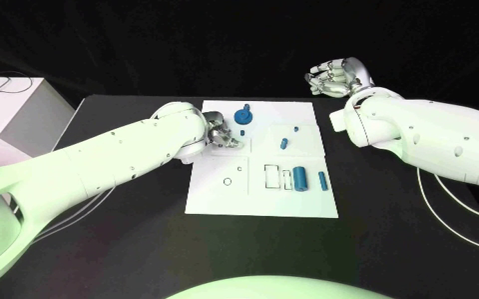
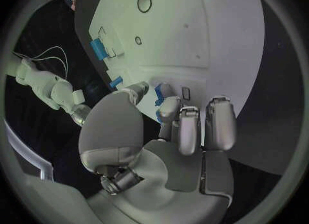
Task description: Assemble the parts on the task board
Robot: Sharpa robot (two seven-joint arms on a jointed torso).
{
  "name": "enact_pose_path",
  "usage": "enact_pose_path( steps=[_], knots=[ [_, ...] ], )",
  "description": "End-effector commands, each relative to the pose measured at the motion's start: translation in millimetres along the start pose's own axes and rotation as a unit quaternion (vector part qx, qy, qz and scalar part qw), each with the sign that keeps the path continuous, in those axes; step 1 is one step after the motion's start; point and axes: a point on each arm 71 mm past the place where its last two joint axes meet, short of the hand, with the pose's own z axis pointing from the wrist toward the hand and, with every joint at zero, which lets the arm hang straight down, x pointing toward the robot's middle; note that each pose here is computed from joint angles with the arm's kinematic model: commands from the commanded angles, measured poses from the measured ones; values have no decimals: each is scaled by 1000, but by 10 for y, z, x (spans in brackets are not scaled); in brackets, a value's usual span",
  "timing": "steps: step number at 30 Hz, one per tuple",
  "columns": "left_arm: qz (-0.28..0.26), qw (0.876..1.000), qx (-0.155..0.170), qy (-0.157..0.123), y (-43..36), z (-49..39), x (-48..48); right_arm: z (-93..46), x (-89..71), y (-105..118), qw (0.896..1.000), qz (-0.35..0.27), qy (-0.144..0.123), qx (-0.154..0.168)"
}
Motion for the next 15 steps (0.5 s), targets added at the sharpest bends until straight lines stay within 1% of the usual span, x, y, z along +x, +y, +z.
enact_pose_path(
  steps=[1,9,15],
  knots=[
    [8,1000,3,8,-18,-21,-9,-4,10,12,1000,-3,5,-9],
    [1,1000,14,-1,-66,-83,-110,-5,12,10,1000,-3,4,-9],
    [-5,1000,22,-10,-72,-157,-237,-7,4,3,1000,-3,3,-9]
  ],
)
